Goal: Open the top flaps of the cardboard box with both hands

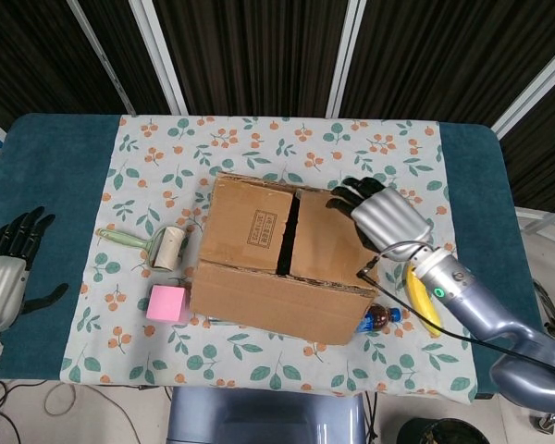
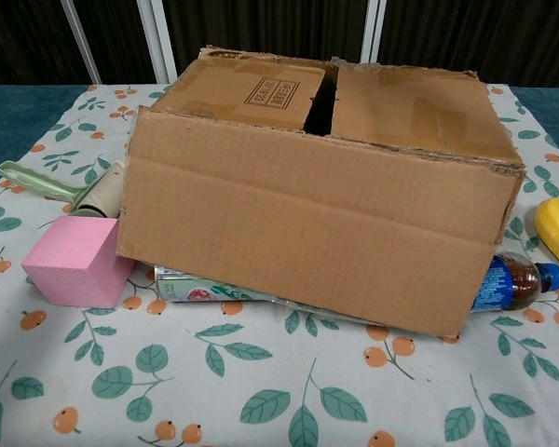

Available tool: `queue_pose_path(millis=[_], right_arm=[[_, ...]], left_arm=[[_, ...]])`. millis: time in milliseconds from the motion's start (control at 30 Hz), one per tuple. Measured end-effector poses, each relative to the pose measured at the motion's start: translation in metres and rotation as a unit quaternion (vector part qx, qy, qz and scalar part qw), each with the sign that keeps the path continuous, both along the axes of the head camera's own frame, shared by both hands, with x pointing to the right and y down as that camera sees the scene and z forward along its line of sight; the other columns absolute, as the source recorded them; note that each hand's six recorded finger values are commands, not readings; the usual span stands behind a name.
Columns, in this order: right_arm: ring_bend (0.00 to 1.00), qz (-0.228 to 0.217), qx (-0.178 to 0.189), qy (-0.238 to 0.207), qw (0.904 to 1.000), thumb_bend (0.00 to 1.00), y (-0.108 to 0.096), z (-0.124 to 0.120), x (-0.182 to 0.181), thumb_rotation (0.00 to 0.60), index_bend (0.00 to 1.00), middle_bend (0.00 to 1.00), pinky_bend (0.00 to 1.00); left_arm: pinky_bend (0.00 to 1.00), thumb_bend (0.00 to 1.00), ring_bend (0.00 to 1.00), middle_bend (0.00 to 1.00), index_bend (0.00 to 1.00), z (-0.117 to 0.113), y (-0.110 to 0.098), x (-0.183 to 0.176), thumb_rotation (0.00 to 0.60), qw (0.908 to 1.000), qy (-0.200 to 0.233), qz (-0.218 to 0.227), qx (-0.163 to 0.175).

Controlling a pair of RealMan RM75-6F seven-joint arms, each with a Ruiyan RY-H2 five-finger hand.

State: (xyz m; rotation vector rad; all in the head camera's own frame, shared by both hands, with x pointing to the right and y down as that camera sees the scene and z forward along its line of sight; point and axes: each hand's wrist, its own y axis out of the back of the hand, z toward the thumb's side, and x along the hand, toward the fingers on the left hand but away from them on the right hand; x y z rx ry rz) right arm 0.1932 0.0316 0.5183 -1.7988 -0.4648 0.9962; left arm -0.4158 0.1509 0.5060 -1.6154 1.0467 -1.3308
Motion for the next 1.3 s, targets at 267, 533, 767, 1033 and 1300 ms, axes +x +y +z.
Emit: queue_pose_path(millis=[267,533,767,1033,1300], right_arm=[[0.17,-0.063,-0.012,0.020,0.9978,1.00,0.001,0.034,-0.055,0.600,0.30,0.24,0.23],[0.17,-0.116,0.005,0.091,0.9891,1.00,0.001,0.068,-0.077,0.600,0.33,0.25,0.23],[0.17,-0.158,0.027,0.135,0.9778,1.00,0.000,0.077,-0.082,0.600,0.33,0.25,0.23],[0.17,-0.215,0.058,0.176,0.9590,1.00,-0.004,0.075,-0.093,0.600,0.34,0.25,0.23],[0.17,-0.273,0.064,0.217,0.9349,1.00,0.005,0.080,-0.097,0.600,0.36,0.27,0.23]], left_arm=[[0.11,0.16,0.01,0.00,0.00,0.001,-0.002,-0.003,0.600,0.9999,0.009,-0.008,-0.007],[0.11,0.16,0.01,0.00,0.00,0.007,-0.002,-0.005,0.600,0.9996,0.015,-0.012,-0.023],[0.11,0.16,0.01,0.00,0.00,0.006,-0.002,-0.003,0.600,0.9995,0.020,-0.012,-0.024],[0.11,0.16,0.01,0.00,0.00,0.007,-0.001,-0.001,0.600,0.9992,0.024,-0.010,-0.029],[0.11,0.16,0.01,0.00,0.00,0.009,0.000,0.000,0.600,0.9988,0.031,-0.011,-0.037]])
